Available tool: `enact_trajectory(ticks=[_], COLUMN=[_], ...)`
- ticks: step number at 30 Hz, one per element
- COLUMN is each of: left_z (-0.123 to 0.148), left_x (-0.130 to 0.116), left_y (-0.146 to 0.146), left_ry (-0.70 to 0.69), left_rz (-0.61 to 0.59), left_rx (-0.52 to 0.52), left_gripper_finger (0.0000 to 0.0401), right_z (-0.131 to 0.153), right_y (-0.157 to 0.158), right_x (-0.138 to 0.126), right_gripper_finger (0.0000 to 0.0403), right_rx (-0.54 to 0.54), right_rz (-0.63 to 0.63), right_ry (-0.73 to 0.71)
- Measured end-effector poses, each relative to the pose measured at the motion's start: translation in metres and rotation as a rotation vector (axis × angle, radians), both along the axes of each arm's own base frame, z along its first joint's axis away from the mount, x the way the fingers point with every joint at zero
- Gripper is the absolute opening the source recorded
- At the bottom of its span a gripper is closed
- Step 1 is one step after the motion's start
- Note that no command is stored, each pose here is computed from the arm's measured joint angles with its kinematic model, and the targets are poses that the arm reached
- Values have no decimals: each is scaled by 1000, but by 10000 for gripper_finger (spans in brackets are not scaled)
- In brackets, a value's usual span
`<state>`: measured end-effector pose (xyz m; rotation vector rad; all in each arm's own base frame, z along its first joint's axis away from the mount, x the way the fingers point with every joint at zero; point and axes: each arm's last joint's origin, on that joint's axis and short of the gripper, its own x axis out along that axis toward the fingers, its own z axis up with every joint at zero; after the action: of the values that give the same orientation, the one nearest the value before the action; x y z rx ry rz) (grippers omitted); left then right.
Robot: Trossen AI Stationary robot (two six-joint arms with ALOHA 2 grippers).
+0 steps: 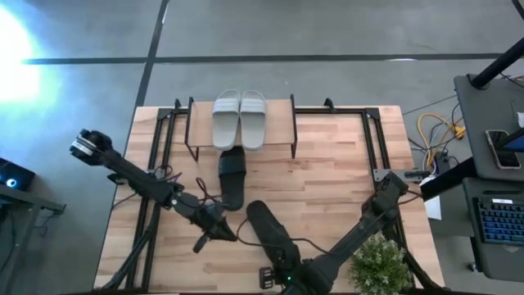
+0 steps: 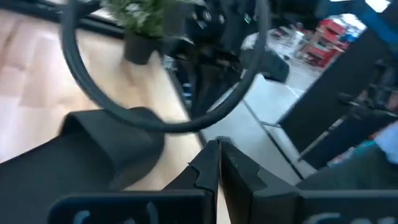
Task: Pick and place slides into the shelf
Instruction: Put the black slide under the shelf
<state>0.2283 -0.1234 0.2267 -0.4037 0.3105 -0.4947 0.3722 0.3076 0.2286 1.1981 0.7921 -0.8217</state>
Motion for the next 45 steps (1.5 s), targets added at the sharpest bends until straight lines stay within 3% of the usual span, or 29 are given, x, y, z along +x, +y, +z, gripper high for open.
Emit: enact_trajectory(ticks=[4, 9, 11, 15, 20, 24, 31, 38, 42, 45], left_z=[7, 6, 6, 12, 18, 18, 9, 3, -1, -4], left_x=[-12, -33, -42, -57, -73, -82, -92, -87, -84, -82], left_y=[6, 18, 22, 21, 13, 4, -17, -32, -35, -37], left_ry=[61, 213, 278, 287, 272, 333, 427, 431, 441, 459], left_rz=[0, 43, 54, 18, -49, -47, 35, 120, 152, 161], left_rx=[34, 85, 80, 80, 42, -38, -116, -186, -206, -207], left_gripper_finger=[0, 0, 0, 0, 0, 0, 0, 0, 0, 0], right_z=[30, 65, 73, 71, 61, 55, 25, 6, -5, -13], right_y=[-16, -52, -68, -98, -137, -167, -213, -231, -230, -229], right_x=[-2, -3, 4, 27, 47, 55, 66, 66, 69, 70], right_gripper_finger=[46, 122, 151, 175, 170, 171, 176, 193, 213, 228], right_rx=[-101, -240, -236, -117, -93, -152, 15, 0, 93, 101], right_rz=[134, 347, 536, 982, 1256, 1369, 1574, 1720, 1698, 1692], right_ry=[42, 121, 157, 164, 160, 165, 80, 42, -43, -67])
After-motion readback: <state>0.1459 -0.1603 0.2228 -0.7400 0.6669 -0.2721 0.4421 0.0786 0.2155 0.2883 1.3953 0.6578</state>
